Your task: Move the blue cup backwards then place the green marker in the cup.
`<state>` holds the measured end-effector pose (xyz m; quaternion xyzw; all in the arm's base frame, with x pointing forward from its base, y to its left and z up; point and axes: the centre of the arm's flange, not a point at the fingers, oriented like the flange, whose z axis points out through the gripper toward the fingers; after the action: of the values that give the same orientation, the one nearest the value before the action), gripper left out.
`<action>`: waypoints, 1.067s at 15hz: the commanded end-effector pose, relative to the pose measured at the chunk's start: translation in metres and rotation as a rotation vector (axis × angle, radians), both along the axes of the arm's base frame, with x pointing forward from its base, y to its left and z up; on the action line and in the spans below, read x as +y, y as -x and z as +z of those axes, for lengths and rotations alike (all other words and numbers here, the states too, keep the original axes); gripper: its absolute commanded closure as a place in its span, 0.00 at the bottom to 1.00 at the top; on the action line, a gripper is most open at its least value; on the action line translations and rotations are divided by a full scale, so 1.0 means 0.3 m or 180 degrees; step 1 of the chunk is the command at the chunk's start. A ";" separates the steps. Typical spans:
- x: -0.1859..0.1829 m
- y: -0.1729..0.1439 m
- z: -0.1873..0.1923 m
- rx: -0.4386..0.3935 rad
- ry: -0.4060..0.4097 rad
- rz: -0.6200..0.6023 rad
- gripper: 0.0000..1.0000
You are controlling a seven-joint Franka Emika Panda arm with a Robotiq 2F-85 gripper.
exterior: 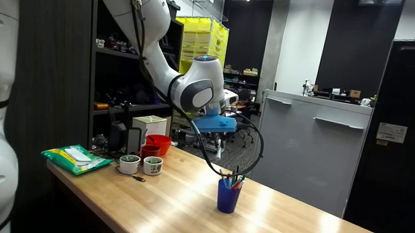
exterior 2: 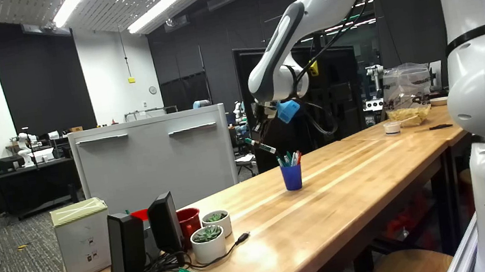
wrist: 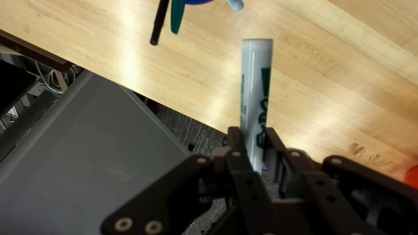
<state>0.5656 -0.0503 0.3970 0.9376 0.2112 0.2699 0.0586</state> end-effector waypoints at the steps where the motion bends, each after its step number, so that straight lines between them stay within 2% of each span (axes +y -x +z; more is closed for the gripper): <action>1: 0.000 0.000 0.000 0.0000 0.0000 0.0000 0.95; 8: -0.107 0.001 0.035 -0.0093 -0.0181 -0.0017 0.95; 11: -0.172 -0.006 0.062 -0.0236 -0.0255 0.0112 0.95; 16: -0.288 0.011 0.083 -0.0482 -0.0561 0.0157 0.95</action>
<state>0.5702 -0.1087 0.4217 0.9188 0.2009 0.3396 0.0073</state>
